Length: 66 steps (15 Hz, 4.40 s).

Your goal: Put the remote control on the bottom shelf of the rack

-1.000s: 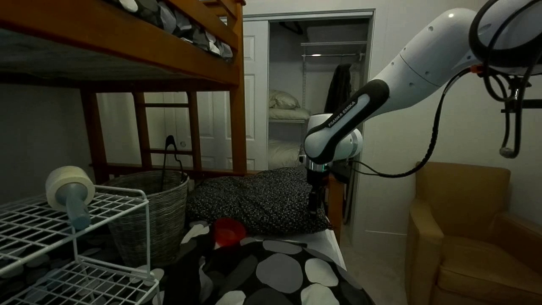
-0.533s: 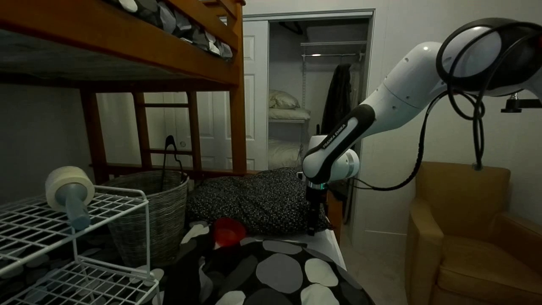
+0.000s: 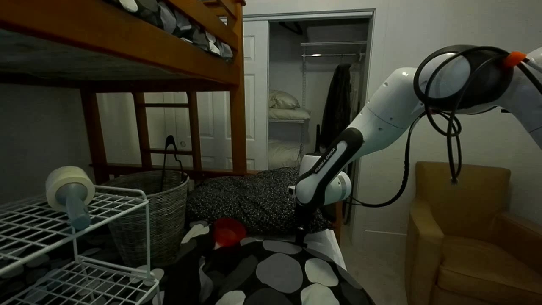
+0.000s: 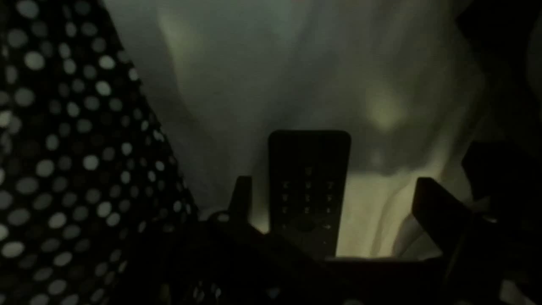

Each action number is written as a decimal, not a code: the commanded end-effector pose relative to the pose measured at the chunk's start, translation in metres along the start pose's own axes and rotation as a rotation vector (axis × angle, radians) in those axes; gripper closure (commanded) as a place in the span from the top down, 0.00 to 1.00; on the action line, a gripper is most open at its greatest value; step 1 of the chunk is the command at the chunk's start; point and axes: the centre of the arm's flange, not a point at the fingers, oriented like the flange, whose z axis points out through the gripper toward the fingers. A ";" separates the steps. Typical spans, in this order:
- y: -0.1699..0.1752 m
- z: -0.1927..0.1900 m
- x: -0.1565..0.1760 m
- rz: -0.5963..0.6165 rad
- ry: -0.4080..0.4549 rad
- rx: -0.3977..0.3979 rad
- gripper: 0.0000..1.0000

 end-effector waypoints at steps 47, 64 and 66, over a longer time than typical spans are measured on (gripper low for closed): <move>-0.280 -0.250 0.025 -0.891 0.048 0.594 0.23; -0.433 -0.216 0.105 -0.627 0.079 0.118 0.48; -0.432 -0.208 0.111 -0.533 0.087 0.069 0.23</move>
